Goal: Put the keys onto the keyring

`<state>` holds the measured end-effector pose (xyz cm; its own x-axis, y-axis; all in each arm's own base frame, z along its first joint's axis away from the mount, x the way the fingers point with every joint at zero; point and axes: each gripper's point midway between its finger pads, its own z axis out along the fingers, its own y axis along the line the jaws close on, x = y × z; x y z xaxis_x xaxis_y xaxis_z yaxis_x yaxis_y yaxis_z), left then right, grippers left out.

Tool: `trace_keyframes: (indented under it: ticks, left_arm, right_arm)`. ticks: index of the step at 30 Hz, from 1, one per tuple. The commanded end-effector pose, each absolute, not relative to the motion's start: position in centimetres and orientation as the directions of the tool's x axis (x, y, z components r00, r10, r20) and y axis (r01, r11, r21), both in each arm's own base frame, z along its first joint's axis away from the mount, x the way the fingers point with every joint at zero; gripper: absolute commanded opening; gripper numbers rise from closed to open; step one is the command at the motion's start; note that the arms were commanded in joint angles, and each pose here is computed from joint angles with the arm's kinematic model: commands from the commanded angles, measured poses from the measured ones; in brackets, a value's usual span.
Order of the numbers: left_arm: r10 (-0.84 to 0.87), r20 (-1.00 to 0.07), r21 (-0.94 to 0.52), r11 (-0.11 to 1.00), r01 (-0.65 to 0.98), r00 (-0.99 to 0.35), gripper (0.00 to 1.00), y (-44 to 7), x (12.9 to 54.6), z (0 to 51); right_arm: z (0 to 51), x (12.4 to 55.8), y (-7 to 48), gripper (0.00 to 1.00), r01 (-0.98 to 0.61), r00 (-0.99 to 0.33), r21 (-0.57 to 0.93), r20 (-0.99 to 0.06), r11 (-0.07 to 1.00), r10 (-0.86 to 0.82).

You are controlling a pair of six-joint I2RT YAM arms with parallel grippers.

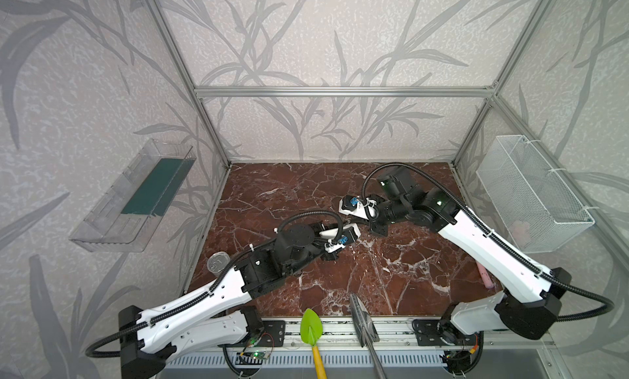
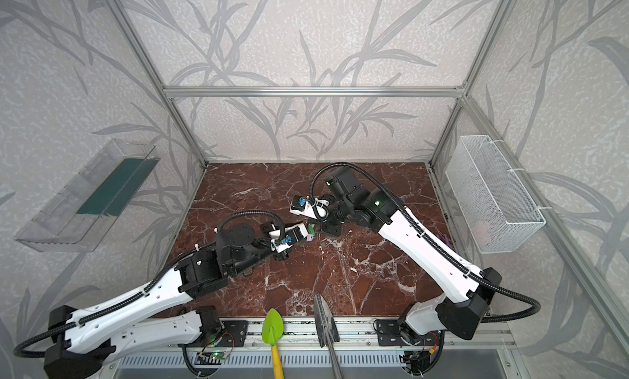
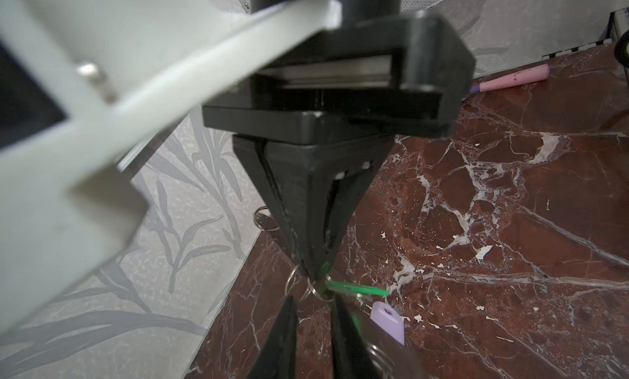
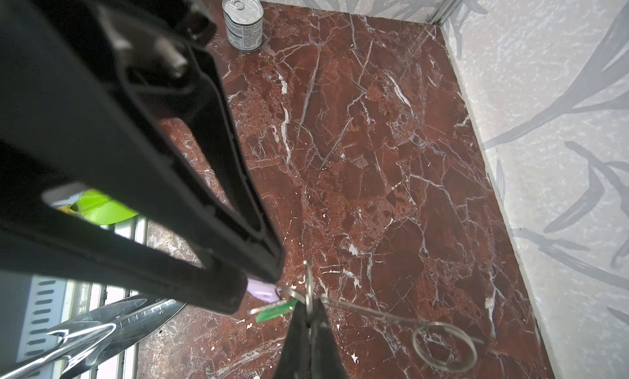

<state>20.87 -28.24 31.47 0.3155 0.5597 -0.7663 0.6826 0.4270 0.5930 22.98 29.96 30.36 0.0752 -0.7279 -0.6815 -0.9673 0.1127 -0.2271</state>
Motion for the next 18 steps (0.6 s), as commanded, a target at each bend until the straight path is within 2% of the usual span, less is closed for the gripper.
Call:
trace_keyframes:
  ticks: [1,18]
  left_arm:
    - [0.597,-0.720,0.657,0.426,0.622,0.352,0.21,-27.8,21.2,32.7]
    - [0.632,-0.687,0.684,0.397,0.613,0.358,0.19,-28.7,21.6,32.7]
  right_arm:
    - [31.3,22.4,29.9,0.00,-0.968,0.113,-0.239,-0.687,0.076,-0.718]
    - [31.6,21.2,30.1,0.00,-0.973,0.147,-0.228,-0.710,0.028,-0.689]
